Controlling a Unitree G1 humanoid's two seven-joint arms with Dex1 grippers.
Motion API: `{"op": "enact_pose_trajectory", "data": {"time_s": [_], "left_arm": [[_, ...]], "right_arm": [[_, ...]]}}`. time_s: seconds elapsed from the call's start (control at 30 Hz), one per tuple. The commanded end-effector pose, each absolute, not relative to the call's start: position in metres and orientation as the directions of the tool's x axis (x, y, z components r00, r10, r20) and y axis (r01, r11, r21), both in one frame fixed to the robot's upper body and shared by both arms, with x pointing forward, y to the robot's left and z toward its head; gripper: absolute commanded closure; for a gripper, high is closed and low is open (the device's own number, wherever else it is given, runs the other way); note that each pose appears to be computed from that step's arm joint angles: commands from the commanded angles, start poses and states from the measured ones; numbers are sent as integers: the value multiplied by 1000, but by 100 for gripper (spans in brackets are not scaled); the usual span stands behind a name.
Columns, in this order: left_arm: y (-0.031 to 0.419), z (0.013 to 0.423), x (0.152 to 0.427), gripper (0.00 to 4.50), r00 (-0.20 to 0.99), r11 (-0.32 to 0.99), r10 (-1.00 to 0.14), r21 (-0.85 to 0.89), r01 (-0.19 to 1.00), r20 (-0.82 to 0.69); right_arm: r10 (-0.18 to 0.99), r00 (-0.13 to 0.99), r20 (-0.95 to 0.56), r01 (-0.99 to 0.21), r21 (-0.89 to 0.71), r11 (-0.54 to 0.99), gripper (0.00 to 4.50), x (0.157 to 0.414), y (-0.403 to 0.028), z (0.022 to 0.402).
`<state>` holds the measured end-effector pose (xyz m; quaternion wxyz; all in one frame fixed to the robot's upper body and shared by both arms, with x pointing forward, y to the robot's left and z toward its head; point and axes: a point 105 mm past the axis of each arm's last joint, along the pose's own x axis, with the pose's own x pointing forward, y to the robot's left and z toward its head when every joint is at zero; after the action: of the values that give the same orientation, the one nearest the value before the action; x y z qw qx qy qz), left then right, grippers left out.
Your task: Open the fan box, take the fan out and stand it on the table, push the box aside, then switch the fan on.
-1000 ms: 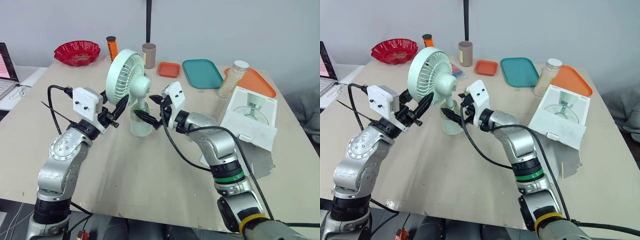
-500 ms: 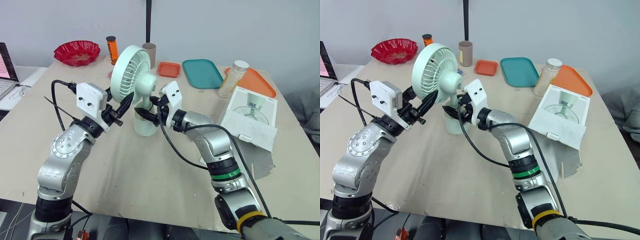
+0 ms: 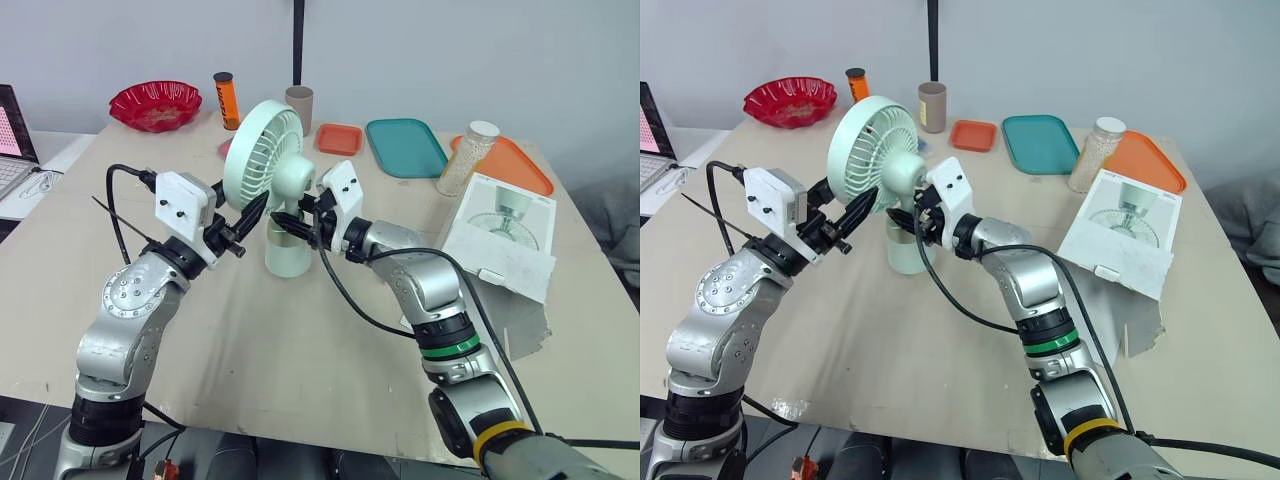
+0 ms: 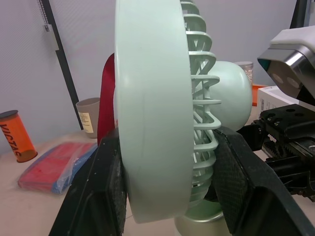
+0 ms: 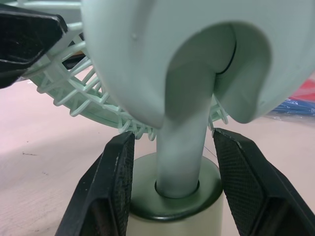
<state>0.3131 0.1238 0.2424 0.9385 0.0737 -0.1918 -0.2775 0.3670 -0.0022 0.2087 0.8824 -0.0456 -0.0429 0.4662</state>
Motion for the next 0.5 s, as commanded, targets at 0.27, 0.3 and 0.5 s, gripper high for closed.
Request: {"op": "enact_pose_trajectory", "data": {"time_s": [0.27,0.3,0.5], "left_arm": [[128,262,306,264,730,836,-549,293,465,407],[128,262,306,264,730,836,-549,293,465,407],[130,260,307,264,729,825,-564,309,473,389]], "right_arm": [[856,508,99,-837,-178,517,403,360,7,229],[858,504,103,-839,-177,514,403,359,7,230],[858,502,108,-839,-178,514,403,359,8,230]]}}
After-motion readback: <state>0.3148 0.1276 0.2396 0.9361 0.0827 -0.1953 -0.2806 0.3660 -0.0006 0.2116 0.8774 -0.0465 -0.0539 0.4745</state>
